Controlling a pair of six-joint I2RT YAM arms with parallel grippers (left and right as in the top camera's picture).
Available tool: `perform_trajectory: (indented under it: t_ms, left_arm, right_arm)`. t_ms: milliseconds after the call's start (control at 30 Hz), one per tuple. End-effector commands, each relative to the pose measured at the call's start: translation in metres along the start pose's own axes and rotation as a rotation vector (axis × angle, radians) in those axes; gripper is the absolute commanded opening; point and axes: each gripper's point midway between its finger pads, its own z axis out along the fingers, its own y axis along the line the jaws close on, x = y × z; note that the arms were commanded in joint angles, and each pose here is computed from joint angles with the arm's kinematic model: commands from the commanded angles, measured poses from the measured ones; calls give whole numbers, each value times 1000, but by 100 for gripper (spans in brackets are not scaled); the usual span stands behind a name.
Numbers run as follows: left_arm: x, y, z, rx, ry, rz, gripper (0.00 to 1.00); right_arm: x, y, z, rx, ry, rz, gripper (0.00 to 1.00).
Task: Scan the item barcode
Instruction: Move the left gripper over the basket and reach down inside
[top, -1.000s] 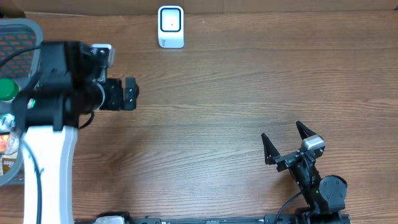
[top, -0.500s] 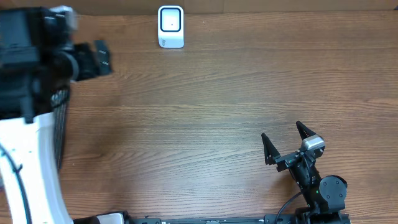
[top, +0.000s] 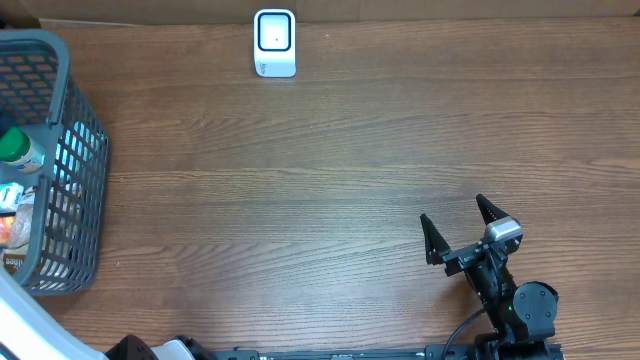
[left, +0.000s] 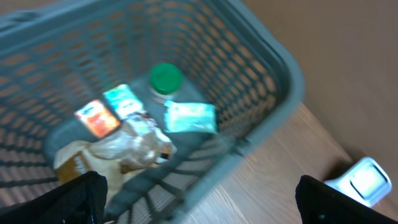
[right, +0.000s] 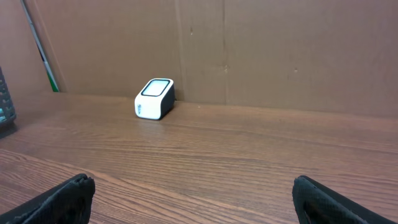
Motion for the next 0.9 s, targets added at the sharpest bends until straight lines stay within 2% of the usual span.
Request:
perform_trajectory:
  t_ms: [0, 333, 633, 867]
  left_arm:
    - [-12, 27, 3, -67, -21, -79, 99]
    - [17, 85, 75, -261, 210, -104, 100]
    - [69, 118, 131, -290, 376, 50, 100]
    - [91, 134, 171, -266, 398, 196, 100]
  right_arm:
    - [2, -2, 0, 8, -5, -4, 100]
    - [2, -2, 0, 8, -5, -4, 100]
    - [2, -2, 0, 9, -5, -4, 100]
    - [2, -2, 0, 9, -5, -4, 100]
